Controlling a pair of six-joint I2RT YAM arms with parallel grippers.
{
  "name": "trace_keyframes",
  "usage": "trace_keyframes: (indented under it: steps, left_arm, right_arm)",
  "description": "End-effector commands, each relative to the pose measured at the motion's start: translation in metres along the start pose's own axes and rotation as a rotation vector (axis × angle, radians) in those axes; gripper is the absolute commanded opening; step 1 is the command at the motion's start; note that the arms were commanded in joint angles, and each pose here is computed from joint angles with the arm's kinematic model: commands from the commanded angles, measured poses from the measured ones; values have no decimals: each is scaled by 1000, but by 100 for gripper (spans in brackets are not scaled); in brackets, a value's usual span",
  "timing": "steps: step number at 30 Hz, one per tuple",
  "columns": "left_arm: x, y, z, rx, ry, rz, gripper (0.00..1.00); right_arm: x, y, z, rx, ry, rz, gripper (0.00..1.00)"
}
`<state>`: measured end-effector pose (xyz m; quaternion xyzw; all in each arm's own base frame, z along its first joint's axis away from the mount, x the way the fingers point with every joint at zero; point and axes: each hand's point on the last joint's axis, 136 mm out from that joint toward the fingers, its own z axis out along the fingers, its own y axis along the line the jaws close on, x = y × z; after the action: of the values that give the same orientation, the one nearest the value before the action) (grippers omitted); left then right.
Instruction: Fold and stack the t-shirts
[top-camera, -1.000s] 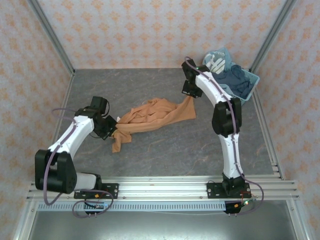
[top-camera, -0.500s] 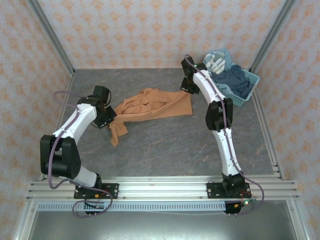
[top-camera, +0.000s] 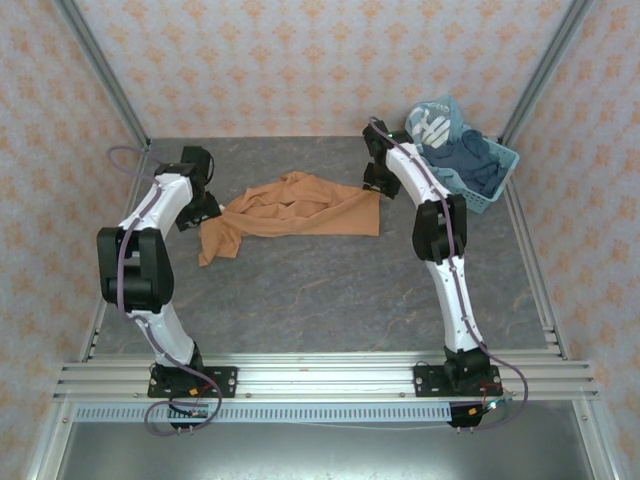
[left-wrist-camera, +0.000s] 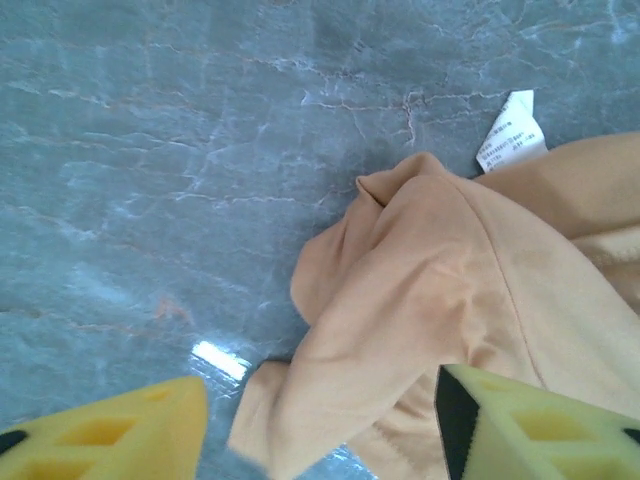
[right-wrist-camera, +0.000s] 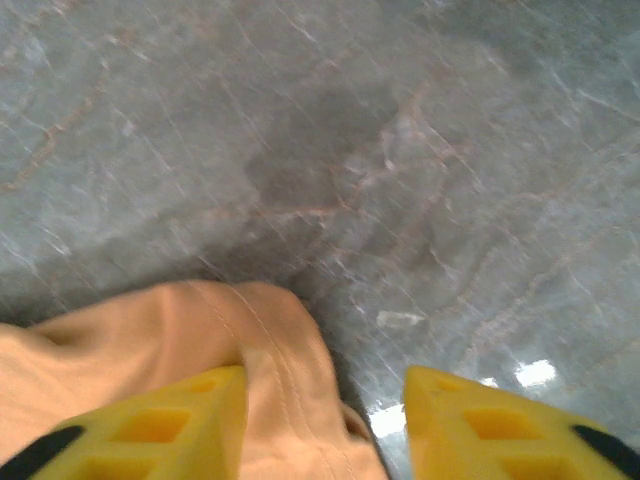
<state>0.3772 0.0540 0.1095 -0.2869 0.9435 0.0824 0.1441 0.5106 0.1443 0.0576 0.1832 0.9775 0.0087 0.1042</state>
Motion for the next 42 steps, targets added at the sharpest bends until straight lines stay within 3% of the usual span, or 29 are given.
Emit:
trace_keyframes:
  steps: [1, 6, 12, 17, 21, 24, 27, 32, 42]
  left_arm:
    - [32, 21, -33, -30, -22, 58, 67]
    - [99, 33, -27, 19, 81, 21, 68]
    - [120, 34, -17, 40, 138, 30, 69]
    - [122, 36, -5, 2, 174, 67, 69]
    - [119, 38, 1, -28, 181, 84, 69]
    - [114, 37, 1, -39, 166, 97, 69]
    - [107, 35, 2, -48, 157, 112, 69]
    - [96, 32, 8, -71, 148, 134, 66]
    - [70, 8, 38, -74, 114, 187, 58]
  right_arm:
    - [2, -19, -56, -6, -64, 10, 51]
    - [45, -26, -56, -99, -10, 31, 52]
    - [87, -19, -26, -116, 98, -19, 54]
    - [93, -6, 0, -129, 162, -21, 53]
    - [100, -5, 12, -81, 198, -25, 43]
    - [106, -16, 17, -40, 203, 1, 26]
    - [103, -29, 13, 13, 157, 6, 1]
    - [88, -46, -8, 59, 75, -12, 0]
    - [89, -52, -14, 58, 93, -30, 0]
